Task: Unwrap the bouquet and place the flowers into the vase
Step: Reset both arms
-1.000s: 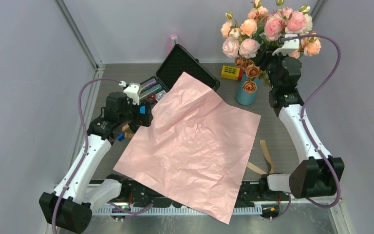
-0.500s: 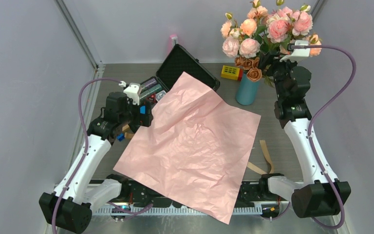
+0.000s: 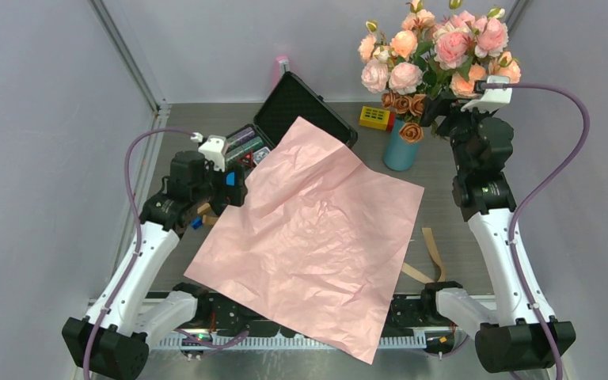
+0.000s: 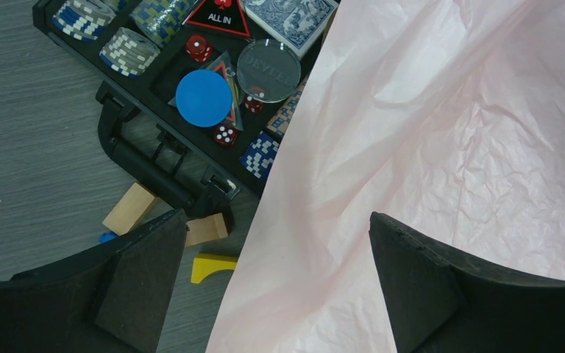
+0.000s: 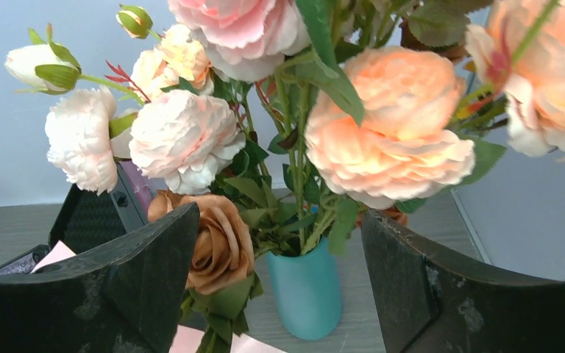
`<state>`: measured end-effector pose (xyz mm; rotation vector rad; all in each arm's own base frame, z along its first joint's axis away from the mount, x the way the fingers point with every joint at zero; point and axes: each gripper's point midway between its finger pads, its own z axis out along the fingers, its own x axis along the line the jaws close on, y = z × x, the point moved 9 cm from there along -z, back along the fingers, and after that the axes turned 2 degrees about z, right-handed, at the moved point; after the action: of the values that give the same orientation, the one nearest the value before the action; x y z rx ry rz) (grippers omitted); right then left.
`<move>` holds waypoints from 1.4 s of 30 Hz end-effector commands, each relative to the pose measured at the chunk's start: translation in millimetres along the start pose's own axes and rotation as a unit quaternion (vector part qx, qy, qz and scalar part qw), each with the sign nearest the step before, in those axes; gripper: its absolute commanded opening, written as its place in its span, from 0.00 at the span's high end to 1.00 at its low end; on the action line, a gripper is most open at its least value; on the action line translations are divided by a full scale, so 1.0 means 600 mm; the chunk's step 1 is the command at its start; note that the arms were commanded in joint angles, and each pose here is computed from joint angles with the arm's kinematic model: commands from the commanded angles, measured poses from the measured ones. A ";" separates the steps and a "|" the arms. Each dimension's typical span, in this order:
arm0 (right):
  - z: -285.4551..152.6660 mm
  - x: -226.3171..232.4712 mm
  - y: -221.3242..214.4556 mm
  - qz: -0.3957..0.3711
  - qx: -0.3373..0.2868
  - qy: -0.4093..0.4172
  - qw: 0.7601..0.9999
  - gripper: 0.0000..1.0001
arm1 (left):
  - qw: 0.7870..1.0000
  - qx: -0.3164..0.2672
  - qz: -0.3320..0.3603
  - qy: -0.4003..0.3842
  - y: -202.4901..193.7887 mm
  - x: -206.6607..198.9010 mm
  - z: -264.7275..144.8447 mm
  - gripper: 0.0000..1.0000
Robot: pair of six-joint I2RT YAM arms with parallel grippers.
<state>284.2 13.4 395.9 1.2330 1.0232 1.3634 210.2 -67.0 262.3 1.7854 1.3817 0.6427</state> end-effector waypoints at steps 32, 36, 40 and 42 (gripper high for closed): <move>-0.207 -0.030 0.000 0.051 0.046 -0.080 0.994 0.11 | 0.971 -0.196 -0.037 0.135 0.018 0.037 -0.145 0.00; -0.230 -0.035 -0.032 0.059 0.048 -0.080 0.994 0.11 | 0.969 -0.201 -0.051 0.137 -0.004 0.037 -0.151 0.00; -0.249 -0.040 -0.064 0.073 0.058 -0.087 0.992 0.11 | 0.970 -0.198 -0.059 0.132 -0.025 0.035 -0.156 0.00; -0.256 -0.041 -0.072 0.078 0.064 -0.087 0.991 0.11 | 0.969 -0.198 -0.061 0.133 -0.035 0.035 -0.158 0.00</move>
<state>143.4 -1.7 328.5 1.5330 0.9702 1.2293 138.2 -22.3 304.4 1.3517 1.3757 1.0367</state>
